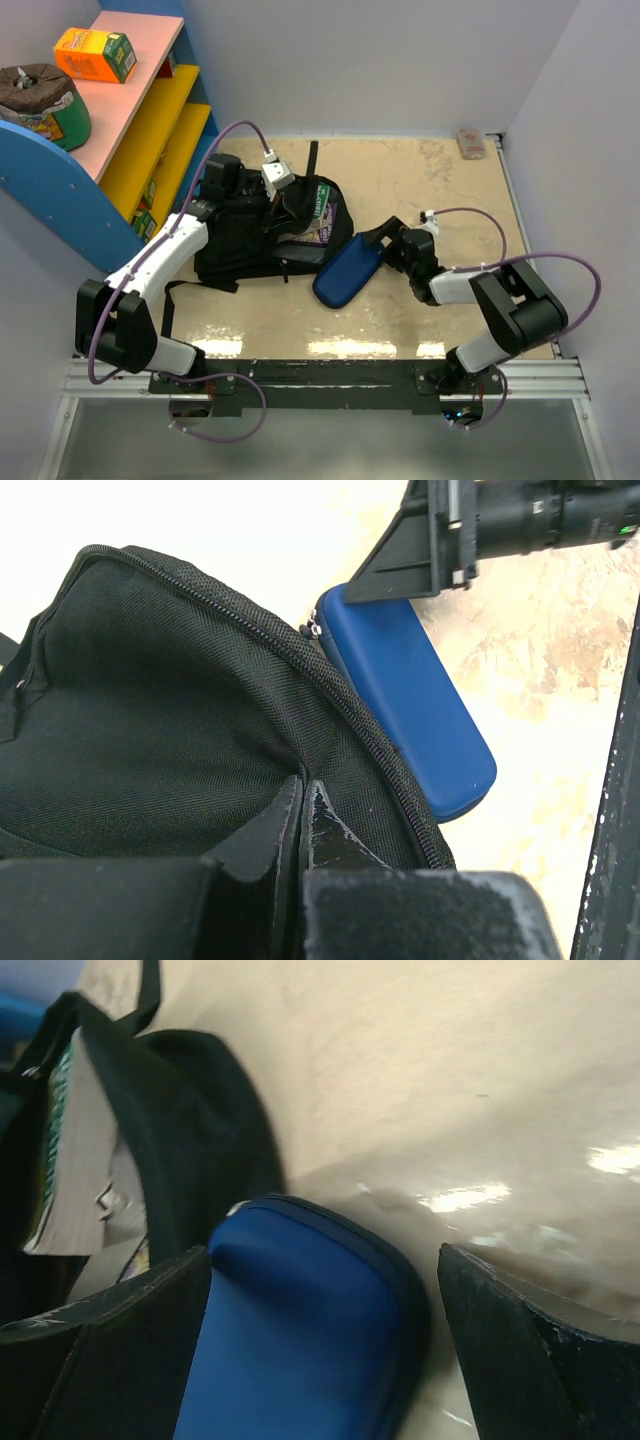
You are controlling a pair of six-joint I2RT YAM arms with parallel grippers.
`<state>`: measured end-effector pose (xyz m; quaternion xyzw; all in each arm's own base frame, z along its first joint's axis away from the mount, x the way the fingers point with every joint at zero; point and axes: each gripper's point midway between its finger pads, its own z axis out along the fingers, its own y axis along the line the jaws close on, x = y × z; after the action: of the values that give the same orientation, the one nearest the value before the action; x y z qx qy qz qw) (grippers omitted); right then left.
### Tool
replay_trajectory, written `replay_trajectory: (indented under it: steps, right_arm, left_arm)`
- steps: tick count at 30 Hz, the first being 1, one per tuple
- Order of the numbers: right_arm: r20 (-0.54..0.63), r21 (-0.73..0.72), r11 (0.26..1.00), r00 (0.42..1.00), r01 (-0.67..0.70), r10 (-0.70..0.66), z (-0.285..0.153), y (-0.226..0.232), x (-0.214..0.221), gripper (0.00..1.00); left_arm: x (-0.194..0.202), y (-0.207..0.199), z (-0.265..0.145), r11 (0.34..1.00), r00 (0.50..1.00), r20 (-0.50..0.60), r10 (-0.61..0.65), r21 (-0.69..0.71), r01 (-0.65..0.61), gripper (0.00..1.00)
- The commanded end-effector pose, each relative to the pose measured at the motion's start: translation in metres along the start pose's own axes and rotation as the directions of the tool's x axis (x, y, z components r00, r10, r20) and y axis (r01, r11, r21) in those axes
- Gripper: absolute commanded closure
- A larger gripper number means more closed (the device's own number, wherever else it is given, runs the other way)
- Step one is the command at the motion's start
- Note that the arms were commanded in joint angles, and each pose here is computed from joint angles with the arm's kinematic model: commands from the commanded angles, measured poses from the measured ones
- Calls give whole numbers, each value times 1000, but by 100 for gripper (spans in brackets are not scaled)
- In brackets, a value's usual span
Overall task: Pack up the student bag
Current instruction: Pick up the stationery from the center of the board.
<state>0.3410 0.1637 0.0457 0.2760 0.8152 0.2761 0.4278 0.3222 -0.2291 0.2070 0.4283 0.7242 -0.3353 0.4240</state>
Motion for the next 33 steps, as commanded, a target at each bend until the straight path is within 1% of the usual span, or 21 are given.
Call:
replay_trajectory:
  steps: [1, 2, 4, 7, 9, 10, 11, 12, 13, 16, 20, 22, 25, 26, 27, 28, 30, 31, 33]
  right_arm:
    - [-199, -124, 992, 979, 11, -35, 0, -1, 49, 2]
    - [-243, -107, 994, 970, 2, -28, 2, -9, 61, 3]
    - [-293, -87, 996, 956, -5, -21, -2, -20, 75, 4]
    - [-287, -92, 995, 958, -43, 15, -11, -25, 78, 6]
    - [-286, -89, 995, 958, -37, 10, -14, -26, 78, 7]
    - [-289, -77, 997, 957, -28, 4, -16, -29, 79, 7]
    - [-286, -39, 999, 958, -11, -1, -18, -38, 79, 5]
    - [-273, -43, 999, 962, 2, -14, -21, -34, 75, 1]
    - [-295, 4, 1000, 955, 23, -21, -24, -43, 79, 1]
    - [-272, 5, 996, 958, 90, -86, -28, -35, 76, 1]
    - [-315, 14, 990, 940, 143, -132, -27, -30, 91, 1]
    - [-346, 26, 982, 923, 188, -167, -23, -29, 105, 1]
    - [-391, 47, 974, 901, 222, -187, -18, -32, 122, 1]
    - [-409, 74, 970, 894, 231, -182, -15, -41, 128, 3]
    - [-412, 66, 972, 893, 226, -180, -15, -40, 130, 7]
    - [-408, 64, 976, 898, 208, -164, -15, -39, 131, 17]
    - [-396, 55, 978, 904, 199, -162, -16, -35, 128, 28]
    - [-393, 52, 978, 904, 203, -167, -17, -32, 126, 36]
    - [-369, 19, 981, 913, 194, -174, -19, -17, 117, 44]
  left_arm:
    - [-32, -17, -4, 994, 993, 89, 78, 70, -85, 100]
    - [-32, -17, -4, 994, 993, 89, 75, 71, -81, 100]
    - [-33, -16, -3, 994, 993, 92, 77, 71, -83, 100]
    - [-34, -16, 0, 994, 994, 92, 62, 80, -70, 100]
    - [-35, -16, 0, 995, 994, 94, 58, 81, -66, 100]
    - [-35, -16, 1, 995, 994, 93, 60, 80, -67, 100]
    - [-35, -16, 1, 995, 994, 92, 57, 79, -64, 100]
    - [-34, -16, 2, 995, 994, 91, 58, 79, -65, 100]
    - [-34, -16, 2, 995, 994, 91, 58, 78, -65, 100]
    - [-32, -16, 4, 995, 995, 86, 58, 77, -64, 100]
    - [-31, -20, 9, 994, 995, 81, 53, 89, -60, 100]
    - [-32, -21, 9, 994, 995, 84, 62, 89, -69, 100]
    - [-33, -20, 7, 994, 994, 81, 73, 80, -80, 100]
    - [-33, -20, 6, 993, 994, 80, 75, 80, -82, 100]
    - [-33, -21, 6, 993, 995, 75, 73, 82, -79, 100]
    - [-33, -21, 6, 993, 994, 73, 79, 84, -85, 100]
    - [-31, -21, 6, 993, 995, 70, 75, 84, -81, 100]
    - [-31, -20, 6, 993, 994, 70, 79, 82, -84, 100]
    - [-31, -21, 6, 993, 994, 69, 79, 82, -85, 100]
